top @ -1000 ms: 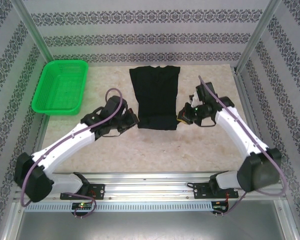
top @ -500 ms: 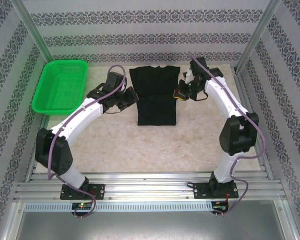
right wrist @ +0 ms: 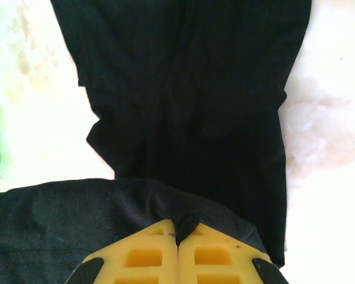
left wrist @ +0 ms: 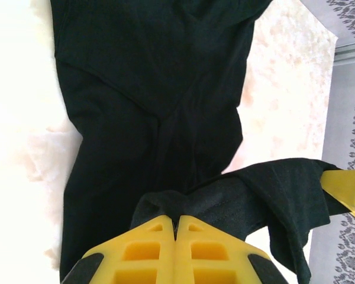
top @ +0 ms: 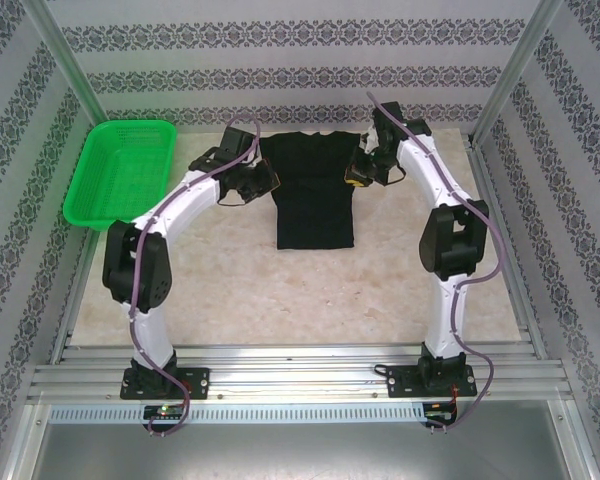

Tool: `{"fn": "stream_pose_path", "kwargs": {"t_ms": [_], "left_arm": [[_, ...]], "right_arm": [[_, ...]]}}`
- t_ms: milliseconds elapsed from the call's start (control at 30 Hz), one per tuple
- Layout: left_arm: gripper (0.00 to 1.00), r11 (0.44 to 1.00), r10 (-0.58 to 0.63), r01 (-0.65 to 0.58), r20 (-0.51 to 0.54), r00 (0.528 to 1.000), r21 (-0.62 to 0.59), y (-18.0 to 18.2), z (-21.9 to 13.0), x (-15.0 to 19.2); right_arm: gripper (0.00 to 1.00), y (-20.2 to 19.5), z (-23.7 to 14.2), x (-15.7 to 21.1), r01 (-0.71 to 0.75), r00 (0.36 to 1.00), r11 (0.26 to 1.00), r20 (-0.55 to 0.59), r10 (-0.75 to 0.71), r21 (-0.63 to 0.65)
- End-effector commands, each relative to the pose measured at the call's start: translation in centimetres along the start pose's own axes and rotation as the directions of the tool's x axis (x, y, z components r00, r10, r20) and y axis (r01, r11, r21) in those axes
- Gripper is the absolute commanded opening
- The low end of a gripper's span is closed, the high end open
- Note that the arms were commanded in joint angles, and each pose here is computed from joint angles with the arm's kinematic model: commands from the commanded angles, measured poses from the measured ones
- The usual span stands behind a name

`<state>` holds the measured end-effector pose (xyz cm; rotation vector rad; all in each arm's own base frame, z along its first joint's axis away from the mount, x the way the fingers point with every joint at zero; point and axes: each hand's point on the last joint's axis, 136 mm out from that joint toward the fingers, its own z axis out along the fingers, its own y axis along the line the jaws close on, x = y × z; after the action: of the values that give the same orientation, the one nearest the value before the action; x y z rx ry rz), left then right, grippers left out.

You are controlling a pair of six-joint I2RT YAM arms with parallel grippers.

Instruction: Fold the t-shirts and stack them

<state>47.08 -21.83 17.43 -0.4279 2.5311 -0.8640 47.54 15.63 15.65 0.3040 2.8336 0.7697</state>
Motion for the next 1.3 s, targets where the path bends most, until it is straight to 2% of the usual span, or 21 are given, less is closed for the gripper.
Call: {"fn": "stream_pose_path", "kwargs": {"t_ms": [0,267,333,367,400,500,567,600,700,767,867,1000,1133,1267], "left_arm": [[0.00,1.000,0.016,-0.016,-0.013,1.000,-0.027,1.3,0.6,-1.2],[0.00,1.000,0.007,-0.008,-0.016,1.000,-0.030,2.8,4.5,-3.3],[0.00,1.000,-0.002,0.002,-0.009,1.000,-0.011,2.8,5.4,-4.1],[0.01,1.000,-0.011,0.011,-0.007,1.000,0.007,2.7,5.9,-4.6],[0.07,0.999,-0.020,0.020,-0.005,1.000,0.030,2.4,6.3,-5.1],[0.41,0.997,-0.019,0.017,0.022,1.000,0.077,1.4,6.7,-6.8],[0.67,0.997,-0.006,0.001,0.058,0.998,0.072,0.5,5.6,-8.4],[0.76,0.996,-0.003,-0.004,0.081,0.997,0.087,-0.3,4.6,-9.4],[0.95,0.993,0.022,-0.038,0.146,0.989,0.107,-2.7,0.9,-11.2],[1.00,0.994,0.033,-0.050,0.170,0.985,0.094,-3.6,-1.3,-11.4],[1.00,0.994,0.053,-0.066,0.153,0.987,0.081,-4.0,-3.7,-10.1],[1.00,0.995,0.094,-0.096,0.069,0.993,0.025,-2.3,-5.4,-4.7],[0.99,0.999,0.049,-0.049,-0.047,0.998,-0.010,1.5,-5.4,2.6],[0.93,1.000,-0.022,0.022,-0.131,0.991,-0.001,4.2,-3.5,8.5]], "right_arm": [[0.04,-2.2,0.6,-1.4,-0.018,1.000,0.998,0.011,0.018,0.064],[0.09,-3.4,4.0,-4.3,-0.042,0.999,0.997,0.026,0.040,0.070],[0.14,-3.2,4.5,-5.4,-0.049,0.998,0.998,0.041,0.047,0.047],[0.21,-3.2,4.7,-6.0,-0.054,0.997,0.998,0.054,0.051,0.044],[0.32,-3.1,4.9,-6.6,-0.063,0.996,0.997,0.065,0.060,0.033],[0.53,-2.2,4.5,-8.1,-0.075,0.992,0.997,0.096,0.076,-0.015],[0.59,-1.4,3.3,-8.8,-0.065,0.989,0.997,0.129,0.069,-0.036],[0.61,-0.9,2.3,-9.0,-0.052,0.987,0.998,0.150,0.057,-0.041],[0.65,1.0,-1.2,-8.8,-0.002,0.979,0.998,0.205,0.015,-0.064],[0.66,1.5,-3.3,-7.7,0.029,0.974,0.998,0.224,-0.016,-0.058],[0.67,1.5,-5.4,-5.1,0.052,0.973,0.996,0.228,-0.035,-0.071],[0.67,-0.1,-6.3,0.0,0.049,0.977,0.996,0.213,-0.033,-0.070],[0.66,-3.1,-3.8,6.2,-0.002,0.992,0.996,0.123,0.013,-0.086],[0.65,-5.6,-0.9,10.5,-0.032,0.998,0.996,0.054,0.036,-0.079]]}}
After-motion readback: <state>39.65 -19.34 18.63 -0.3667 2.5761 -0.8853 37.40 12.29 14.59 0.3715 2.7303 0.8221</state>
